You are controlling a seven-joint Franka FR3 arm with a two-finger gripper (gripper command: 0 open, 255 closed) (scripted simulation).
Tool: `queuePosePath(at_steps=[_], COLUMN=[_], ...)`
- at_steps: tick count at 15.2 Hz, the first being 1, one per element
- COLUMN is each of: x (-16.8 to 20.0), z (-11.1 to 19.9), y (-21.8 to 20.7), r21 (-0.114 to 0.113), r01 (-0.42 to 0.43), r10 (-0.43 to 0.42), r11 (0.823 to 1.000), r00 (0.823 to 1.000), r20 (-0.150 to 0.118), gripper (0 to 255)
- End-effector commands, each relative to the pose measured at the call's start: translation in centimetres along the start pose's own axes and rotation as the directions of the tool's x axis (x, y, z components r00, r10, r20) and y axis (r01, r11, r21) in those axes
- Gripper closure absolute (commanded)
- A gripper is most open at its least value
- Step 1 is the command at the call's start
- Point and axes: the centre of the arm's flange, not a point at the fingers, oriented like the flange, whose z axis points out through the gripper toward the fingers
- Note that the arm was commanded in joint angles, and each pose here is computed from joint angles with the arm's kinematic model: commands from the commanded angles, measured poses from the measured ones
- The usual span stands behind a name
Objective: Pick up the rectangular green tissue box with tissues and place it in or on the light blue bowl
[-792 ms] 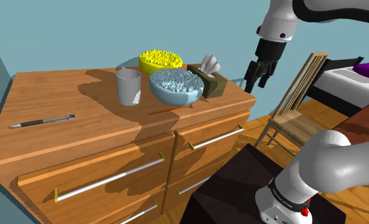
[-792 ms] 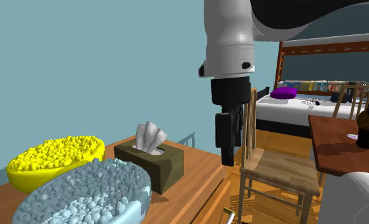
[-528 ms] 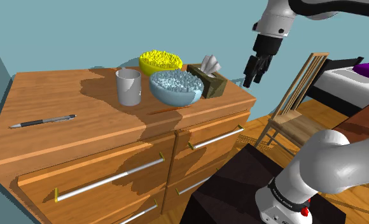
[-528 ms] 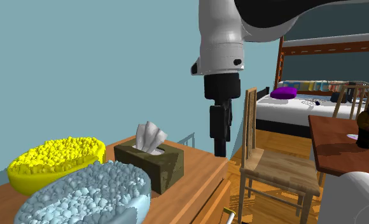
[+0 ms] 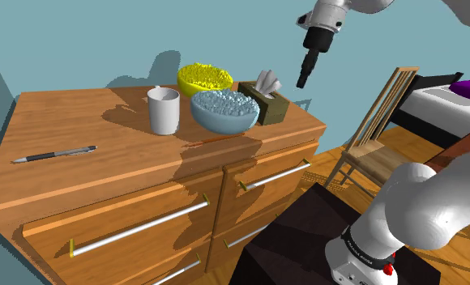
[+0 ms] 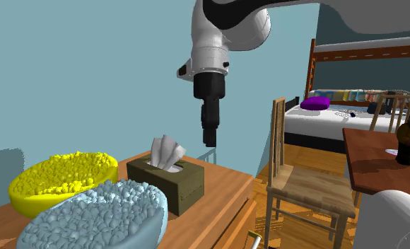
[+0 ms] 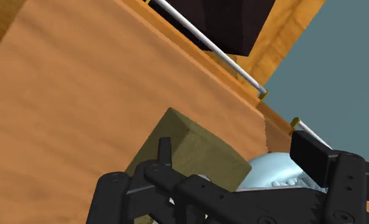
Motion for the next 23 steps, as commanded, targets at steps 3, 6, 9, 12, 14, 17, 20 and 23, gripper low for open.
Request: queuePosePath(at_steps=[3, 6, 9, 12, 14, 17, 20, 23], x=[4.5, 7.2, 7.2, 7.2, 7.2, 7.2, 7.2, 7.2], z=[-1.2, -1.8, -0.2, 1.3, 2.1, 2.1, 2.1, 2.1], y=[3.8, 5.3, 5.1, 4.9, 4.8, 4.8, 4.8, 4.8], r21=[0.09, 0.136, 0.136, 0.136, 0.136, 0.136, 0.136, 0.136], r01=[0.228, 0.343, 0.343, 0.343, 0.343, 0.343, 0.343, 0.343], r10=[-0.226, -0.338, -0.338, -0.338, -0.338, -0.338, -0.338, -0.338], r11=[0.97, 0.93, 0.93, 0.93, 0.93, 0.93, 0.93, 0.93], r00=[0.974, 0.939, 0.939, 0.939, 0.939, 0.939, 0.939, 0.939], r20=[-0.032, -0.056, -0.056, -0.056, -0.056, -0.056, -0.056, -0.056], gripper=[0, 0, 0, 0, 0, 0, 0, 255])
